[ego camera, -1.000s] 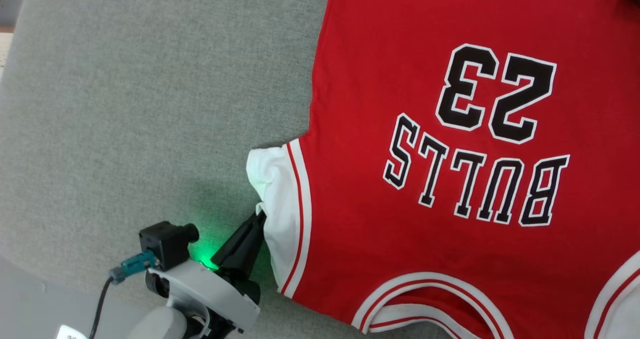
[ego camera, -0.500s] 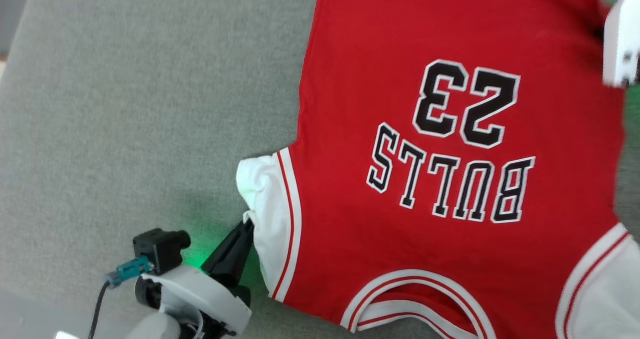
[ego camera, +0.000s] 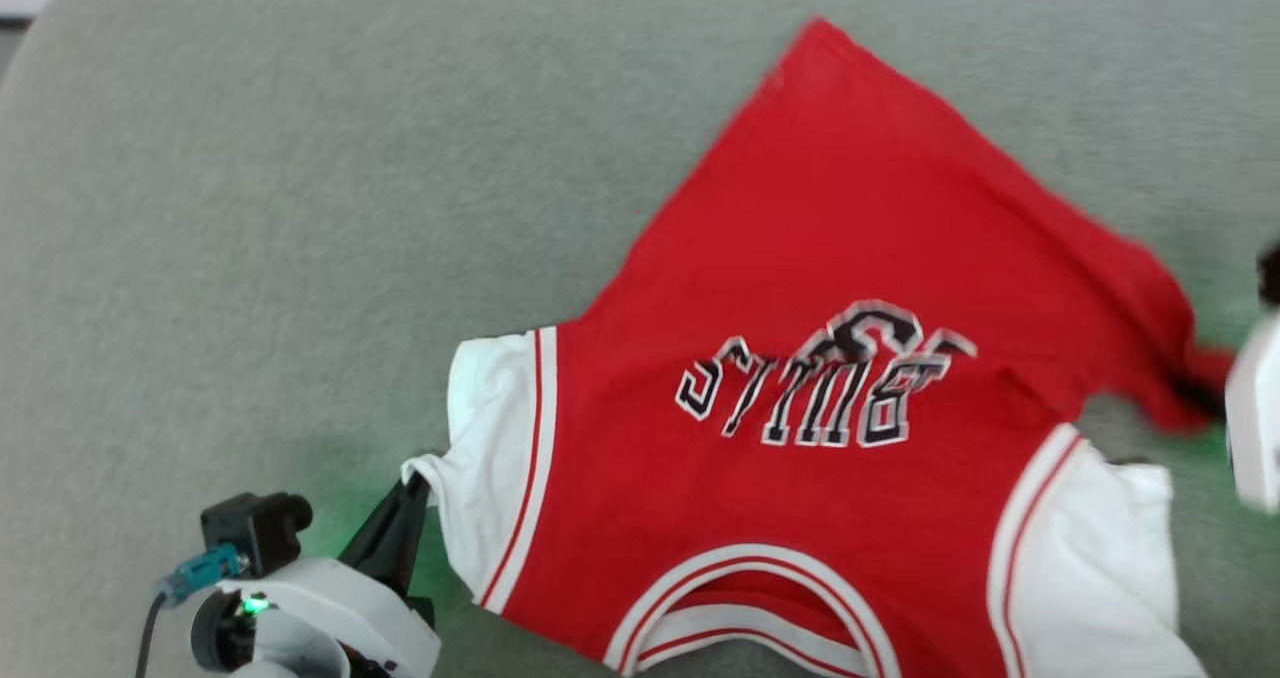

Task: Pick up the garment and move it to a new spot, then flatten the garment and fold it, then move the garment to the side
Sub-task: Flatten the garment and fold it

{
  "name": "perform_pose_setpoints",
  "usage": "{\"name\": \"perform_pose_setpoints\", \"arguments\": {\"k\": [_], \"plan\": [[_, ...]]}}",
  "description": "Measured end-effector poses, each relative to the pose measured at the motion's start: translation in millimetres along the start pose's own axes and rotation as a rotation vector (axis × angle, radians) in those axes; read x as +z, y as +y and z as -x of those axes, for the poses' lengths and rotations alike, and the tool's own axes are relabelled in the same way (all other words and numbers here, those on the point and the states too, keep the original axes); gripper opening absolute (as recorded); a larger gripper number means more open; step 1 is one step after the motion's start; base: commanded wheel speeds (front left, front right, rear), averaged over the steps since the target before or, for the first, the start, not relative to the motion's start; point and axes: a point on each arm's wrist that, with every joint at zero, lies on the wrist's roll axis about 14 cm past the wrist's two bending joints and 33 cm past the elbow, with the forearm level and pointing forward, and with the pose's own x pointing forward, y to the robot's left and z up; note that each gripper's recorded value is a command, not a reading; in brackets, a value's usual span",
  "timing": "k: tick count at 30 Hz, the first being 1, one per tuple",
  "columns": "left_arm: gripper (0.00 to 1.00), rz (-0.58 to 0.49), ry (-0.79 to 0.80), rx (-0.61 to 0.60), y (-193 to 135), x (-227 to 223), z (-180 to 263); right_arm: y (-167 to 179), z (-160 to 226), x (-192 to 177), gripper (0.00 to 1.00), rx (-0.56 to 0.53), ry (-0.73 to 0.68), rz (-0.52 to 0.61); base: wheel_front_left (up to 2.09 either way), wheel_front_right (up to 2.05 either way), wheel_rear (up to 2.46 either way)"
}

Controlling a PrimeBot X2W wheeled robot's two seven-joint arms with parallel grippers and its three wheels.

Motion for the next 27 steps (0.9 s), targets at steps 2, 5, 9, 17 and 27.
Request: {"name": "perform_pose_setpoints", "arguments": {"k": [2, 5, 9, 17, 27], "plan": [[0.00, -0.008, -0.005, -0.010, -4, 2, -2, 1, 12, -29, 0.00, 0.005, 0.026, -0.018, 0.00, 0.00, 0.00], [0.00, -0.013, -0.013, -0.028, -10, 6, -5, 7, 28, -66, 0.00, 0.016, 0.046, -0.055, 0.00, 0.00, 0.00], [0.00, -0.017, -0.025, -0.058, -21, 8, -8, 29, 42, -117, 0.00, 0.044, 0.091, -0.112, 0.00, 0.00, 0.00], [0.00, -0.025, -0.016, -0.102, -36, 6, -16, 67, 55, -165, 0.00, 0.063, 0.136, -0.185, 0.00, 0.00, 0.00], [0.00, -0.037, -0.017, -0.104, -37, 5, -13, 39, 84, -98, 1.00, -0.060, -0.085, -0.123, 0.00, 0.00, 0.00]]}}
